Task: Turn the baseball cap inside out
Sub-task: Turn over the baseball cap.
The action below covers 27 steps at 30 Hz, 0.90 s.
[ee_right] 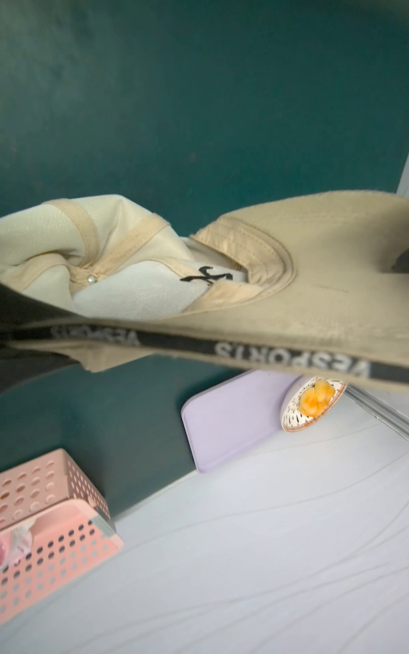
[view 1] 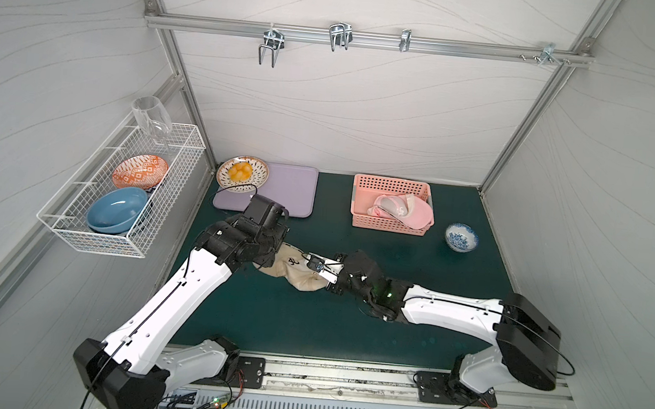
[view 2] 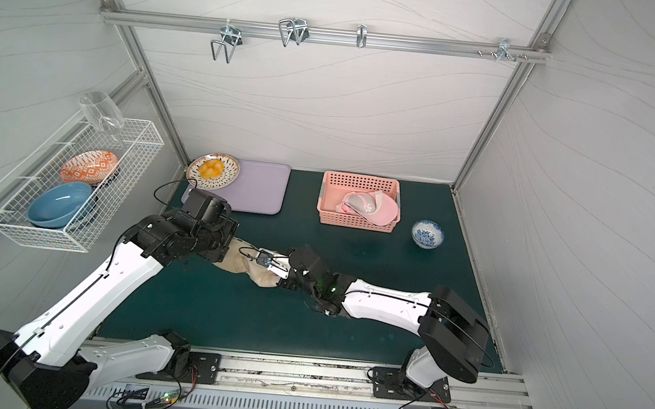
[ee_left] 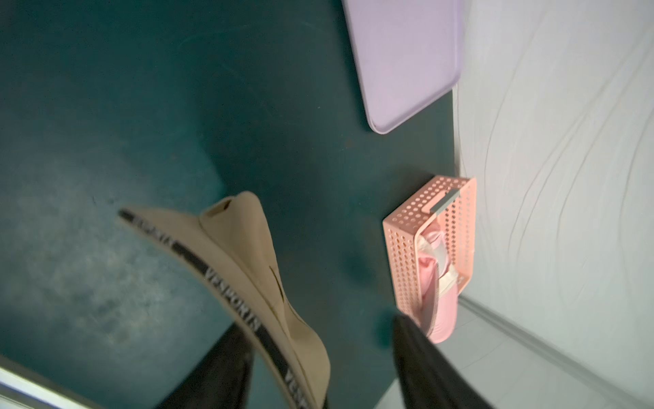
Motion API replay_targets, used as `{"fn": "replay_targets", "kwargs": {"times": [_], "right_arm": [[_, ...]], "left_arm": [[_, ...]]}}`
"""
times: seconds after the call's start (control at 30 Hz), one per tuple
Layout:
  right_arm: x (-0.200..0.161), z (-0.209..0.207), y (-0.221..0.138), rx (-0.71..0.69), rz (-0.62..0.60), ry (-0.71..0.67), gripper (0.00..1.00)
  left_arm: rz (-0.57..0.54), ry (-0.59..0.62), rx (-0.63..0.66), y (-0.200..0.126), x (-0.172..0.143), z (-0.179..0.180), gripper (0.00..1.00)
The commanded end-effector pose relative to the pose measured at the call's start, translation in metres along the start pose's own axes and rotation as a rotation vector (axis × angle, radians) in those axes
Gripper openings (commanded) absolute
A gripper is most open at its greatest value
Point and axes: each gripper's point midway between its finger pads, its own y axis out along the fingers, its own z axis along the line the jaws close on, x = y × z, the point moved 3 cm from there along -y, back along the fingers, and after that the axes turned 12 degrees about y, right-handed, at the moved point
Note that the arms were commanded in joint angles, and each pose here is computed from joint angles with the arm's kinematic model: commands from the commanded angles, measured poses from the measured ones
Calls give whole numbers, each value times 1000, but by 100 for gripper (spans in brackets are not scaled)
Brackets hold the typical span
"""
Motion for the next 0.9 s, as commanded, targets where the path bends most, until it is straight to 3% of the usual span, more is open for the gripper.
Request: {"fn": "replay_targets", "kwargs": {"times": [0.0,0.1,0.17,0.33,0.6,0.87], "right_arm": [[18,-19,-31,83,-21,173,0],[14,-32,-52,140,14,254,0],[10,-37,-66,178,51,297,0],[2,-53,-98,267,130,429,0],[-5,-59,-119,342,191,503,0],[4,-53,-124,404,163,489,0]], "left_arm": [[-190,295,-127,-17,29,-31,95],[-273,634,-303,-21,32,-57,100],[-306,815,-526,-30,25,-76,100],[-320,1040,-859,-45,7,-83,100],[-182,1291,-1246,-63,-39,-86,100],[-31,1341,-1253,-39,-49,-85,100]]}}
